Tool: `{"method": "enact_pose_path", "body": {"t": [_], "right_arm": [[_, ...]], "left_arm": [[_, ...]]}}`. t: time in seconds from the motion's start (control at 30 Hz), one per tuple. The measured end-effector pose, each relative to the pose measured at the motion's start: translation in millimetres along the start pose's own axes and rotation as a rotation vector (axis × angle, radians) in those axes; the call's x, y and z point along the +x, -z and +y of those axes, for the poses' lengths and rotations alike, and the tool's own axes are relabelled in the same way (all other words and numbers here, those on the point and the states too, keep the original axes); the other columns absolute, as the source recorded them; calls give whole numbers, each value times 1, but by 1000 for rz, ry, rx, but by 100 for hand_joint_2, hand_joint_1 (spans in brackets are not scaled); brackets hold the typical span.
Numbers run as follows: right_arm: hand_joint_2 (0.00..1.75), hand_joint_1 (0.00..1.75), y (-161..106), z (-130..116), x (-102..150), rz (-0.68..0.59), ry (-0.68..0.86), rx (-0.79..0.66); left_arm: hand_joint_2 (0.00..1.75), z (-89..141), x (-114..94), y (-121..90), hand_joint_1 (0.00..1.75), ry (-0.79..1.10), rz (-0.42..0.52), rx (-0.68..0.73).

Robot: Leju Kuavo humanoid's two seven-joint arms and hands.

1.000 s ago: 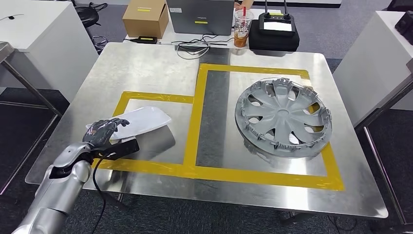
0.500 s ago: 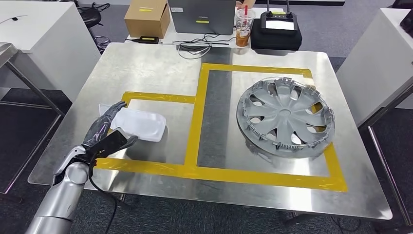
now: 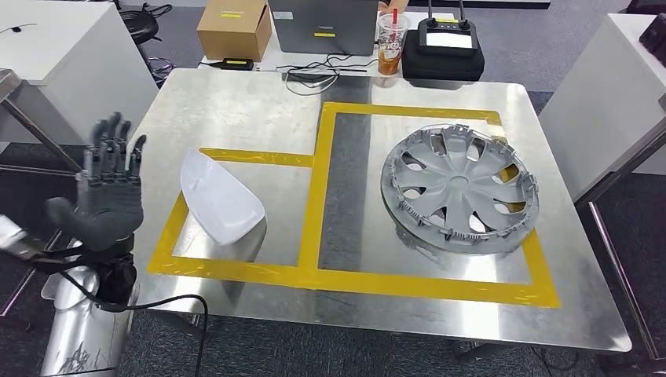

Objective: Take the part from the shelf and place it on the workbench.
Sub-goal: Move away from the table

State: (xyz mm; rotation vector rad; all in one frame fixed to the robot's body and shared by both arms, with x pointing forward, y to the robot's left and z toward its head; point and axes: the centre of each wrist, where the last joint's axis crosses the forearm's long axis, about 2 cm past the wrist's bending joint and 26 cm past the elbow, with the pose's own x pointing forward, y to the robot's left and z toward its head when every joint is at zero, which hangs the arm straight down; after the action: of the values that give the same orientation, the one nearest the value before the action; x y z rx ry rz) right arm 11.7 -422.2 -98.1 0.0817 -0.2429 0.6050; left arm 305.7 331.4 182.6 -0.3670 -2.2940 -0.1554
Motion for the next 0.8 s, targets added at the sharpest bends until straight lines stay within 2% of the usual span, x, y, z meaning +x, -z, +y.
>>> {"method": "enact_pose_path", "body": {"t": [0.07, 0.13, 0.27, 0.47, 0.8], "right_arm": [[0, 0, 0, 1, -1, 3, 1, 2], [0, 0, -1, 2, -2, 4, 6, 0], [0, 0, 0, 6, -3, 3, 22, 3], [0, 0, 2, 8, -1, 1, 31, 0], [0, 0, 1, 14, -6, 15, 46, 20]], "left_arm": [[0, -6, 24, 11, 0, -74, -149, -13], [0, -12, 47, 17, 0, -94, -250, -40], [0, -23, 73, 13, 0, -95, -329, -81], [0, -30, 82, -2, 0, -70, -323, -95], [0, -29, 78, -35, 0, 19, -163, -75]]}}
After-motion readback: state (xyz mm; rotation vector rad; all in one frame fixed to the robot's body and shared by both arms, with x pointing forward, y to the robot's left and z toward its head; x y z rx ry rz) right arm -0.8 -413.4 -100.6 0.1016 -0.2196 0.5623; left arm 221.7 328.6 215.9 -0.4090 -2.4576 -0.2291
